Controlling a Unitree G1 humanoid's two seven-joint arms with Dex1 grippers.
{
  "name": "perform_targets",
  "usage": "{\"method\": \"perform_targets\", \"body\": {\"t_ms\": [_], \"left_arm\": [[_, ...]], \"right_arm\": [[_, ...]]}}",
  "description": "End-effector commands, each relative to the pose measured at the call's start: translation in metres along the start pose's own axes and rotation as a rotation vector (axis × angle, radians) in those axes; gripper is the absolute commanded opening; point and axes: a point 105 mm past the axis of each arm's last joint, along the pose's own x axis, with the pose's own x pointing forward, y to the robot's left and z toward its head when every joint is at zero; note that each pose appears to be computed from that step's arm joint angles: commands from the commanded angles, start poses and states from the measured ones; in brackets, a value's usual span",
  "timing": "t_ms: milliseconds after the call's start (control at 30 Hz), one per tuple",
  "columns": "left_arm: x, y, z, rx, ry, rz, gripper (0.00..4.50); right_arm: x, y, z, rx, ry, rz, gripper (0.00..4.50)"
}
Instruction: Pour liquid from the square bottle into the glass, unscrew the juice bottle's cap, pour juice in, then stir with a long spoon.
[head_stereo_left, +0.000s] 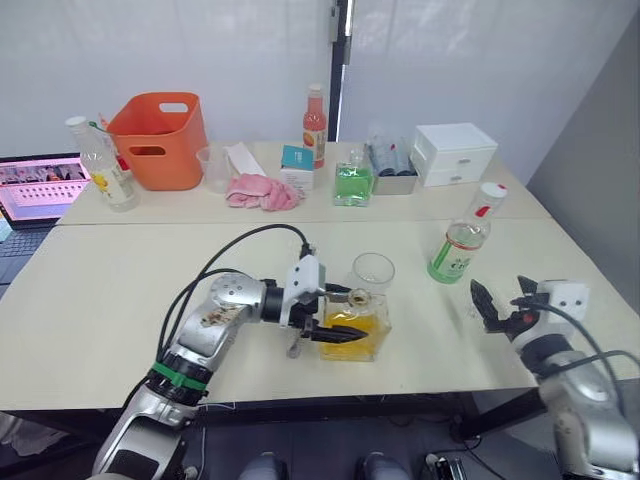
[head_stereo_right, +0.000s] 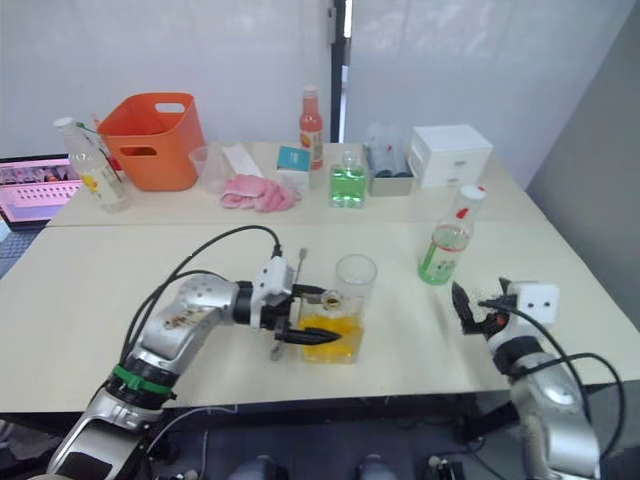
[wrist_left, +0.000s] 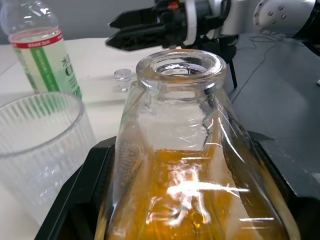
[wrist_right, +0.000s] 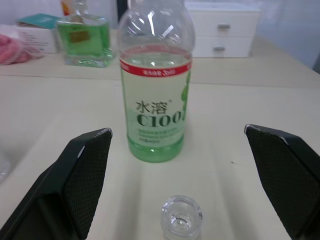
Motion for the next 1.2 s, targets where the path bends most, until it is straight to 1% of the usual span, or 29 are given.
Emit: {"method": "perform_targets", "body": {"t_ms": [33, 67, 133, 233, 333, 433, 567, 667, 767, 900, 1033, 1200], "left_arm": [[-0.014, -0.004, 0.033, 0.046, -0.086, -0.01, 2.8], [-0.019, -0.004, 0.034, 0.039, -0.083, -0.004, 2.8], [-0.025, -0.004, 0.036, 0.032, -0.078, 0.005, 2.8], [-0.041, 0.004, 0.042, 0.029, -0.071, 0.053, 2.8], [-0.057, 0.017, 0.051, 0.063, -0.049, 0.122, 2.8], [-0.067, 0.029, 0.06, 0.1, -0.044, 0.174, 2.8], [-0.07, 0.055, 0.076, 0.192, -0.041, 0.264, 2.8], [-0.059, 0.078, 0.084, 0.276, -0.054, 0.325, 2.8], [-0.043, 0.098, 0.086, 0.358, -0.052, 0.369, 2.8], [-0.02, 0.116, 0.083, 0.486, -0.023, 0.409, 2.8], [0.003, 0.124, 0.08, 0.627, -0.005, 0.44, 2.8], [0.025, 0.125, 0.081, 0.776, -0.002, 0.483, 2.8]], "right_arm": [[0.001, 0.039, 0.026, 0.02, -0.031, 0.259, 4.5], [0.002, 0.048, 0.028, 0.018, -0.013, 0.32, 4.5], [0.002, 0.059, 0.028, 0.017, 0.015, 0.39, 4.5], [0.003, 0.077, 0.026, 0.0, 0.059, 0.494, 4.5], [0.006, 0.085, 0.026, -0.005, 0.063, 0.509, 4.5], [0.007, 0.087, 0.026, -0.005, 0.061, 0.504, 4.5], [0.008, 0.089, 0.026, 0.0, 0.053, 0.492, 4.5], [0.008, 0.091, 0.026, 0.01, 0.047, 0.482, 4.5], [0.008, 0.093, 0.027, 0.018, 0.04, 0.477, 4.5], [0.008, 0.093, 0.029, 0.019, 0.03, 0.465, 4.5], [0.009, 0.093, 0.03, 0.025, 0.023, 0.44, 4.5], [0.008, 0.095, 0.027, 0.035, 0.02, 0.414, 4.5]]}}
